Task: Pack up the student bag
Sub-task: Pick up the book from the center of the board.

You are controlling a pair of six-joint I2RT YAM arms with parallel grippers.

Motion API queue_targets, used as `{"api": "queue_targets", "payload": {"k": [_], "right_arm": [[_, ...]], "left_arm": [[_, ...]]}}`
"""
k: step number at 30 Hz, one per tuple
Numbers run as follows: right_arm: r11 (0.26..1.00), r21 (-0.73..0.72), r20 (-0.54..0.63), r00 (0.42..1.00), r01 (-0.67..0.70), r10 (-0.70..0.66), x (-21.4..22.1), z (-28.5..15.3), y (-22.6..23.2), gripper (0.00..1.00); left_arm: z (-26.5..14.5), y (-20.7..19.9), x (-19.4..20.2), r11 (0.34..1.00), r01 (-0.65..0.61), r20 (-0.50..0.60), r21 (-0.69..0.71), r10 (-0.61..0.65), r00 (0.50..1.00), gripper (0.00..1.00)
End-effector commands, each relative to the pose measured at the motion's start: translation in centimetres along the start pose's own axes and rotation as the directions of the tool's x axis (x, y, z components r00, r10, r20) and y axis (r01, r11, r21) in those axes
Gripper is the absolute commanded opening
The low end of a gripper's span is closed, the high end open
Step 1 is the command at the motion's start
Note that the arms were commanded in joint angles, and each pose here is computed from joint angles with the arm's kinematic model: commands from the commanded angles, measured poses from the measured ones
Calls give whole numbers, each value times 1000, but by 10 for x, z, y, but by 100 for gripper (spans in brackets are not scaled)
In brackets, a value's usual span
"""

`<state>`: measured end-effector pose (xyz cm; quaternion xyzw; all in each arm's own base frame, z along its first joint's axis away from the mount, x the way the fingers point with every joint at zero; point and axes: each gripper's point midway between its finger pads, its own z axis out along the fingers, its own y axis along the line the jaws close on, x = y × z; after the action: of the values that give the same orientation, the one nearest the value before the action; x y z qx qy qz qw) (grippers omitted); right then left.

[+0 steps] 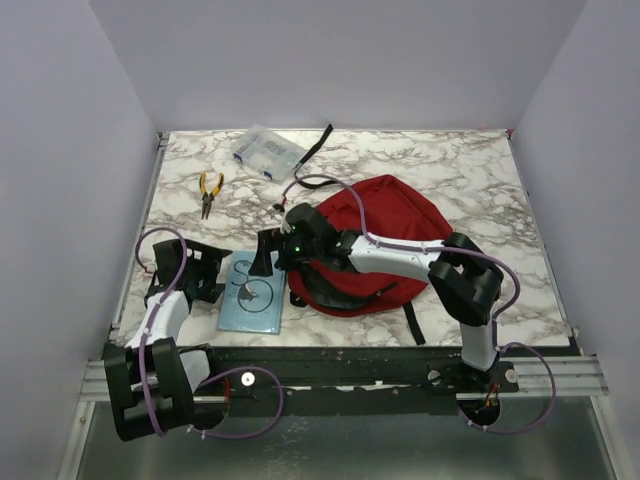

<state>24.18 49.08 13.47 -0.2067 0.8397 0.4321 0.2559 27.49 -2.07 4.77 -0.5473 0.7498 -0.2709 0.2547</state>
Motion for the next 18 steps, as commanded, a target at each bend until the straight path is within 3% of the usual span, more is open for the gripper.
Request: {"api": "queue_targets", "payload": {"k": [1,10,12,18], "right_arm": [[987,25,-53,986,-159,161,44,12,-21,89],[937,226,-73,955,-266,289,98,6,-80,71],[920,295,-49,957,-258,284,99,1,-93,71],[918,315,-64,960,-240,273,104,5,-99,71]], "left_arm": [[-6,38,33,994,35,-97,-99,-45,994,98],[-16,35,68,999,-16,-168,-35,10,986,98],[-18,38,75,999,-17,-182,-43,9,983,98],[-20,43,88,999,-19,-203,-37,11,979,96]]}}
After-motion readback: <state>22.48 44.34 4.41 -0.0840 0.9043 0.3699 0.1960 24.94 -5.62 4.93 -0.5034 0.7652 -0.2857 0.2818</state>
